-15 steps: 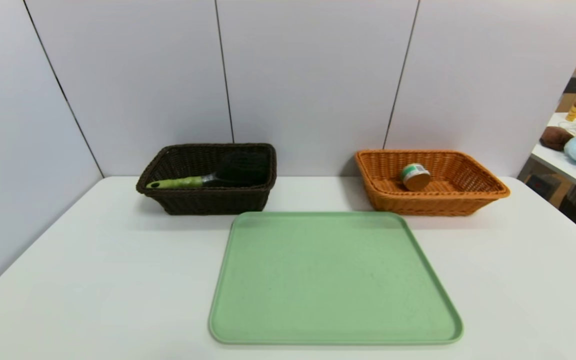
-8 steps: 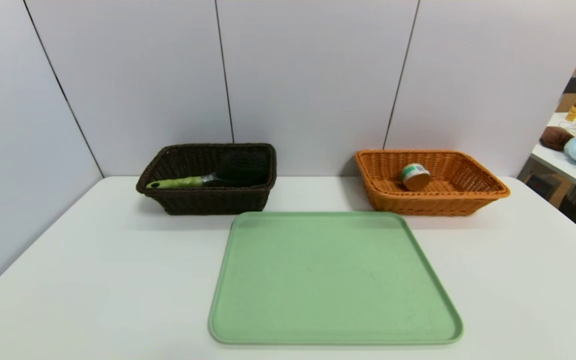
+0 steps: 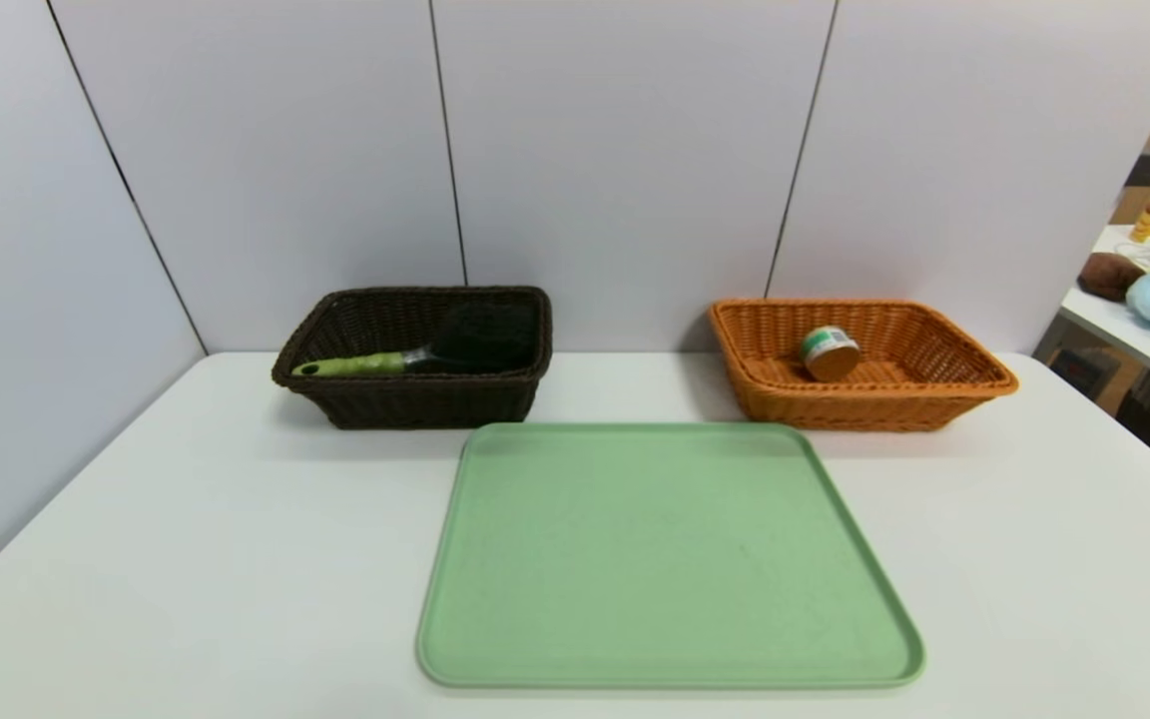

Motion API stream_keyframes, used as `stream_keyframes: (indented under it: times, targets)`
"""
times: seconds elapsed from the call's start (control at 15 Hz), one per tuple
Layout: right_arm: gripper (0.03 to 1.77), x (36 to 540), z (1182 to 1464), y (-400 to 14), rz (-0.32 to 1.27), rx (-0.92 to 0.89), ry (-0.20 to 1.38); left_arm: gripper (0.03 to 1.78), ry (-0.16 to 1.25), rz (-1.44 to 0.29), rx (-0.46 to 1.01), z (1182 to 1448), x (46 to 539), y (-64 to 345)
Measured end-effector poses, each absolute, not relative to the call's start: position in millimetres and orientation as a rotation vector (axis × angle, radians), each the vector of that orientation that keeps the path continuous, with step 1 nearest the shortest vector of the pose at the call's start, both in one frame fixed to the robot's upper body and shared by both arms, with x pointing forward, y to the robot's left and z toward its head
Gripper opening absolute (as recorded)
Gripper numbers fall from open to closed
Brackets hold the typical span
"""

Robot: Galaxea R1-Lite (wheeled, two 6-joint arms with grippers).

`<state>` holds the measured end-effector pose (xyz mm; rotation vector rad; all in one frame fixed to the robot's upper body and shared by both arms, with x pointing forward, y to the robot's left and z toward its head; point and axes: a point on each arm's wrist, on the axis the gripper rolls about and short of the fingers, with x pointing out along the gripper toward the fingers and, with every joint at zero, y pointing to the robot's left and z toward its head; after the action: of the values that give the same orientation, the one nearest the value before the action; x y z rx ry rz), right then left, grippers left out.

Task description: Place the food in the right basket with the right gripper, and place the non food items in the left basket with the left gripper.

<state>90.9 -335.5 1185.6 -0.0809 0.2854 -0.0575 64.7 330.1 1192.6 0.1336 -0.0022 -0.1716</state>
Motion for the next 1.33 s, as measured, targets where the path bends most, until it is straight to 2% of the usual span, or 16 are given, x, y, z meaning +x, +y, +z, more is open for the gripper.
stream_keyframes:
  times: [0.2, 0.8, 1.07, 1.33]
  targets:
    - [1.69, 90.9, 1185.5, -335.5, -0.059, -0.080, 0.286, 1.69, -0.003, -0.168, 0.085, 1192.1, 64.5, 330.2]
    - [1.69, 91.0, 1185.7, -335.7, -0.068, -0.054, 0.284, 1.69, -0.002, -0.142, 0.065, 1191.4, 64.7, 330.8]
    - [1.69, 90.5, 1185.7, -335.7, -0.019, -0.061, 0.279, 1.69, 0.001, -0.133, 0.057, 1190.8, 64.9, 331.0]
    - [1.69, 85.0, 1185.4, -335.7, 0.029, -0.070, 0.206, 1.69, -0.004, -0.102, 0.061, 1190.5, 65.4, 331.7]
